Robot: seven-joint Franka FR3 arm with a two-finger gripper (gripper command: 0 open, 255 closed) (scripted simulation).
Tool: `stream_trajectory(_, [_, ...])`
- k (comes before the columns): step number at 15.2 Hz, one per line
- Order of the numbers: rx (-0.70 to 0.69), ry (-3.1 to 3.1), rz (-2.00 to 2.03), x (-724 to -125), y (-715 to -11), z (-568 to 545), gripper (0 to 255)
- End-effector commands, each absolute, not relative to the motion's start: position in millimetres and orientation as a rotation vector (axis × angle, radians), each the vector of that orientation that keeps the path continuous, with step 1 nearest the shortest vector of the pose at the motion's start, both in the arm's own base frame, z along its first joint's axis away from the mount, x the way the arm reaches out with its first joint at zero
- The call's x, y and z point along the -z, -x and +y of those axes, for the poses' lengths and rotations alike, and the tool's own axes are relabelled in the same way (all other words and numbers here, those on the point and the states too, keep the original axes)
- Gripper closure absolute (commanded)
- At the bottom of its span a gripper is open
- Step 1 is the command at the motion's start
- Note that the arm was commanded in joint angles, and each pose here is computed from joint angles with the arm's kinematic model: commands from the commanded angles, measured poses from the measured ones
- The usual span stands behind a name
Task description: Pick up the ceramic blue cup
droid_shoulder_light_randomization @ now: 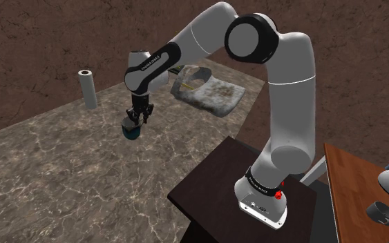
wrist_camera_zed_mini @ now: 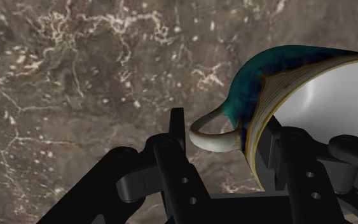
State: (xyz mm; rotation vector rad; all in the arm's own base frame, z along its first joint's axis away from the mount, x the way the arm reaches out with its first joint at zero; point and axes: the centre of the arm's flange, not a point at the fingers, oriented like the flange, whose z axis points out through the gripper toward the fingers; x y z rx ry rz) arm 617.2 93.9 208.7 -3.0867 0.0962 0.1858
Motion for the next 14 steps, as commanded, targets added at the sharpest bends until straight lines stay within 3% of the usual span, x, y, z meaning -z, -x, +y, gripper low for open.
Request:
stream_trajectory(1, [-0.186,3.087,0.096,-218.4,-617.3,93.5,255])
stream_trajectory(14, [-0.186,3.087,0.096,-277.2,-617.3,93.5,255])
